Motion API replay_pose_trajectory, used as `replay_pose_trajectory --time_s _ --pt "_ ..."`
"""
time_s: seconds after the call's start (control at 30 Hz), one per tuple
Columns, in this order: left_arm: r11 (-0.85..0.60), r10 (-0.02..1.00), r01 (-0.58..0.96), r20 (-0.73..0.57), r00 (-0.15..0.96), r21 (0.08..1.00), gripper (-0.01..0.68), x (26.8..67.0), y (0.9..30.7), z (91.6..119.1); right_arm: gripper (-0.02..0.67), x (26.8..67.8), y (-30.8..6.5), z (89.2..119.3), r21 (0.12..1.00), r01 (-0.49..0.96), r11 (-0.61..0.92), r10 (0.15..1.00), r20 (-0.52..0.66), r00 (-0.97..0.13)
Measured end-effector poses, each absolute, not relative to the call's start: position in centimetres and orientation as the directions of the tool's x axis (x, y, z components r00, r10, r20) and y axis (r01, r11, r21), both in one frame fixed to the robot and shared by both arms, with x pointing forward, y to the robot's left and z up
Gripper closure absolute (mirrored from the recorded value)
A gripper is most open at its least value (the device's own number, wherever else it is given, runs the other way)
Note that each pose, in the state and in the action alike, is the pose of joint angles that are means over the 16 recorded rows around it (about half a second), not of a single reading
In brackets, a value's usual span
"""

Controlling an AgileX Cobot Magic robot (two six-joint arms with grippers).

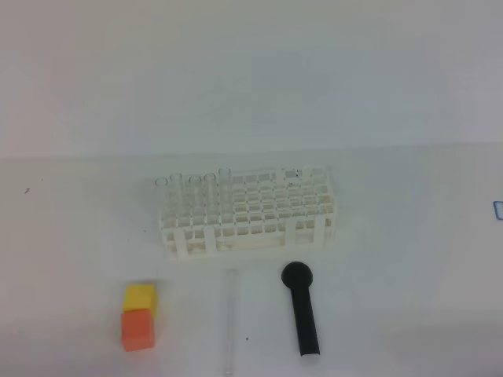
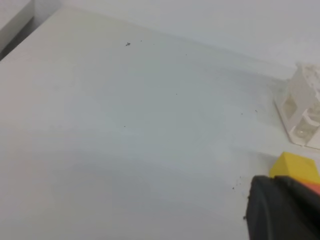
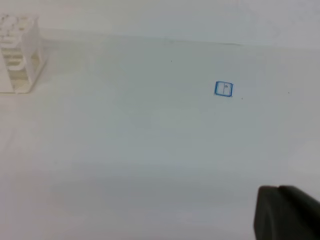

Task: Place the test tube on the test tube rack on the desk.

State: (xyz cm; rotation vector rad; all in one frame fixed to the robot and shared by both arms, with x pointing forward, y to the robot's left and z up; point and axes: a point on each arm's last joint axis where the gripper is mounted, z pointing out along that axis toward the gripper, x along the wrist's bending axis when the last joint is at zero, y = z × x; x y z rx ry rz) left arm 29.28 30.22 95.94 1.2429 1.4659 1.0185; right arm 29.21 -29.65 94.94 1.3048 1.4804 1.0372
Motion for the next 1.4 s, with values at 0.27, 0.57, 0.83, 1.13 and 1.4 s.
replay_pose_trajectory --time_s 0.27,0.57,0.83,1.13,1.4 --pt "0.253 0.967 0.169 -0.249 -0.045 0.953 0.673 29.4 30.0 96.4 0.650 29.2 -29.7 94.9 0.961 0.259 0.099 0.994 -0.086 -0.060" --pt "0.592 0.805 -0.085 -0.593 0.016 0.801 0.673 29.5 30.3 98.6 0.650 29.2 -29.7 94.9 0.961 0.259 0.099 0.994 -0.086 -0.060" --pt "0.796 0.562 -0.338 -0.821 0.104 0.502 0.674 28.9 32.0 100.4 0.650 29.2 -29.7 94.9 0.961 0.259 0.099 0.994 -0.086 -0.060" --pt "0.774 0.607 -0.340 -0.779 0.159 0.534 0.674 28.6 31.6 104.2 0.650 29.2 -29.7 94.9 0.961 0.259 0.099 0.994 -0.086 -0.060" --pt "0.491 0.868 -0.025 -0.486 0.097 0.871 0.674 30.6 29.4 110.3 0.650 29.2 -29.7 94.9 0.961 0.259 0.099 0.994 -0.086 -0.060"
